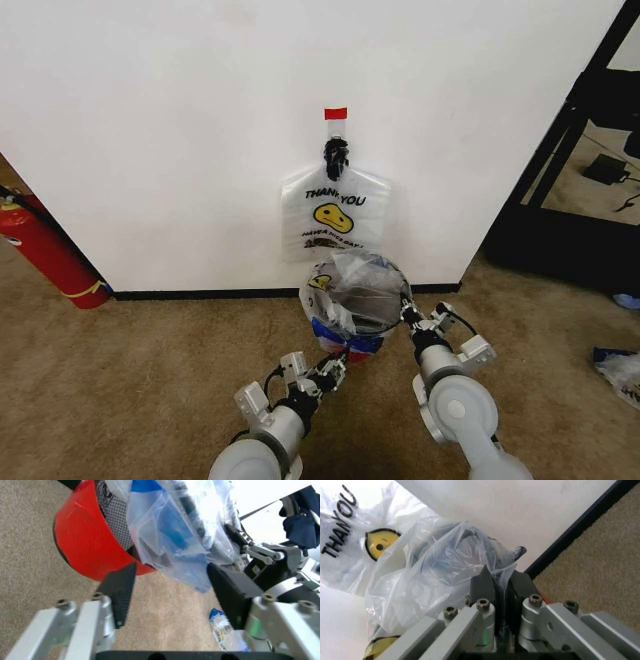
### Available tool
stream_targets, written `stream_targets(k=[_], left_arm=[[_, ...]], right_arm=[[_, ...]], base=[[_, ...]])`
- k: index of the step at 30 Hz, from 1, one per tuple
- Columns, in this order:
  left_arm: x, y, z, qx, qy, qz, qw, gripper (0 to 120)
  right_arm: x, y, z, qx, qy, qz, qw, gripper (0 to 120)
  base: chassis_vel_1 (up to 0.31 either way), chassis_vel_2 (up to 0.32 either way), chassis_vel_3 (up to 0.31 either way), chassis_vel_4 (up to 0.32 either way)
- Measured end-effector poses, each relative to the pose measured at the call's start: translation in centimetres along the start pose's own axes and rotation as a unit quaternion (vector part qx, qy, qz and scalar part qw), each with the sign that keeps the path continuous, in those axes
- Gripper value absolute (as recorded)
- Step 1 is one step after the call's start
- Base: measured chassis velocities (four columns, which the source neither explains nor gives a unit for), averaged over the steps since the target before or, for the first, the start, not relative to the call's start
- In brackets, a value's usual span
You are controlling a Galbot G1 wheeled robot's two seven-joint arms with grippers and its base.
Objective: Pick up the garbage bag from the wall and place it over the trash bin.
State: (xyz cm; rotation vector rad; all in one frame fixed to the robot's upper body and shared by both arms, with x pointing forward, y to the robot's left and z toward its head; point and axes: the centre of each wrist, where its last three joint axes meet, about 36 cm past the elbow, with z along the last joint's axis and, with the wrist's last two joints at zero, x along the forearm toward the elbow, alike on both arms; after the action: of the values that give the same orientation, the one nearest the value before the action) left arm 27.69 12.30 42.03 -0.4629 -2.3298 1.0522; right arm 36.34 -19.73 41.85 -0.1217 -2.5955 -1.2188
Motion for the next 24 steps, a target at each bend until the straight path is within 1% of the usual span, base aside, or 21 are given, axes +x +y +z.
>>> stream_targets(k=[1,4,6,8,11,13,17,19,22,23,24], left_arm=[[0.0,0.0,0.0,0.0,0.0,0.0,1.0,62],[0.1,-0.3,0.0,0.002,0.002,0.005,1.0,75],[0.2,-0.4,0.0,0.003,0.002,0.007,1.0,77],[0.4,-0.6,0.0,0.003,0.003,0.01,0.9999,74],[0.4,-0.6,-0.1,0.001,0.003,0.01,0.9999,74],[0.0,-0.4,-0.1,0.001,0.002,0.008,1.0,73],[-0.7,-0.4,-0.3,0.004,0.003,0.011,0.9999,68],[-1.1,-0.4,-0.2,0.004,0.005,0.011,0.9999,63],[-2.0,0.0,0.0,0.002,0.009,0.007,0.9999,49],[-2.0,0.0,0.0,0.002,0.009,0.007,0.9999,49],[-2.1,0.0,0.0,0.002,0.009,0.006,0.9999,46]], right_arm=[[0.0,0.0,0.0,0.0,0.0,0.0,1.0,1],[0.1,0.0,0.0,0.0,-0.001,0.0,1.0,1],[0.1,0.0,0.0,0.001,-0.001,0.0,1.0,1],[0.1,0.1,0.0,0.001,-0.001,-0.001,1.0,1],[0.1,0.1,0.0,0.001,-0.002,-0.002,1.0,1],[0.1,0.2,0.0,0.001,-0.001,-0.003,1.0,1],[0.0,0.3,0.0,0.0,-0.001,-0.004,1.0,1],[0.0,0.4,0.0,0.0,-0.001,-0.004,1.0,1],[0.0,0.4,0.1,-0.002,-0.001,-0.004,1.0,1],[0.0,0.4,0.1,-0.002,-0.001,-0.004,1.0,1],[0.0,0.4,0.1,-0.002,-0.001,-0.004,1.0,1]], base=[[0.0,0.0,0.0,0.0],[0.0,0.0,0.0,0.0],[0.0,0.0,0.0,0.0],[0.0,0.0,0.0,0.0],[0.0,0.0,0.0,0.0],[0.0,0.0,0.0,0.0],[0.0,0.0,0.0,0.0],[0.0,0.0,0.0,0.0],[0.0,0.0,0.0,0.0],[0.0,0.0,0.0,0.0],[0.0,0.0,0.0,0.0]])
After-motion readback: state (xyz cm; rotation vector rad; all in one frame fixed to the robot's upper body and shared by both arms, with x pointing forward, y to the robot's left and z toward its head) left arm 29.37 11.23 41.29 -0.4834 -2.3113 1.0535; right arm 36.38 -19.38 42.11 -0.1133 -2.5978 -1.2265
